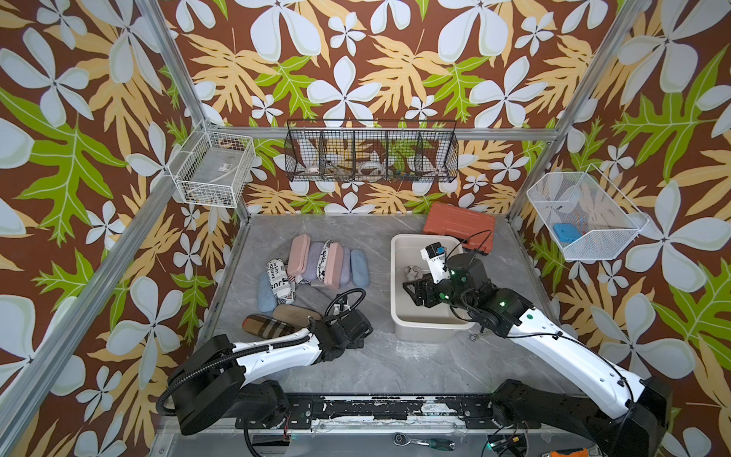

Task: Put the glasses cases into the storage boxes
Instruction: Pick up the glasses case at the center of the board.

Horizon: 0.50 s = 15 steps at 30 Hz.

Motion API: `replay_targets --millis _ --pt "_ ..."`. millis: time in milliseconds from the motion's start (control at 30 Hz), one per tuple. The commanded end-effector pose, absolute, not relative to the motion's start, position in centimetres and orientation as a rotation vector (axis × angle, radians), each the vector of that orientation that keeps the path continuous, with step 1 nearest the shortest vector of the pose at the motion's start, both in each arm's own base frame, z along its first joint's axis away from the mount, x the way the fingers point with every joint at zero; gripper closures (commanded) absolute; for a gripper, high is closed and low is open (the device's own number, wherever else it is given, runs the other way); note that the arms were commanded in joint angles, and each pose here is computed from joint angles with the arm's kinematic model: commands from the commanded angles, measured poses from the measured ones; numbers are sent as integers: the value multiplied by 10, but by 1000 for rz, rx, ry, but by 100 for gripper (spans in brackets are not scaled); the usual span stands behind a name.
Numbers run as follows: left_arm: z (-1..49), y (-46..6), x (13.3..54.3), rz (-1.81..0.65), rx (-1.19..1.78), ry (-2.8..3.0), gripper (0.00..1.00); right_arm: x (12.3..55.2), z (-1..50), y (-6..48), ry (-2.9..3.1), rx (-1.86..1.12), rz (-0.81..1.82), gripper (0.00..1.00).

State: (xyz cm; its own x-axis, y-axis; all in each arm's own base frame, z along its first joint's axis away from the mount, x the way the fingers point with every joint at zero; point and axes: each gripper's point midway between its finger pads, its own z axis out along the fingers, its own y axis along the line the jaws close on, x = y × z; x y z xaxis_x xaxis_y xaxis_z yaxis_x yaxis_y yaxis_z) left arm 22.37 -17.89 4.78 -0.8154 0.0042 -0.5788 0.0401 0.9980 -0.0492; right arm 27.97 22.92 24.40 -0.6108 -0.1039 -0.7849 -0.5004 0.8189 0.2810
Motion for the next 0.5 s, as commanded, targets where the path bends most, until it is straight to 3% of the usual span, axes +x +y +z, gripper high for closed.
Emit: replay_targets --millis 0,200,467 --pt "45 -178 217 -105 39 2542 0 281 245 224 2175 -439 577 25" --pt "27 -180 199 -185 125 2594 0 279 242 225 2182 -447 586 24" --pt "32 -183 204 -183 125 2567 11 281 243 227 2180 -449 592 25"
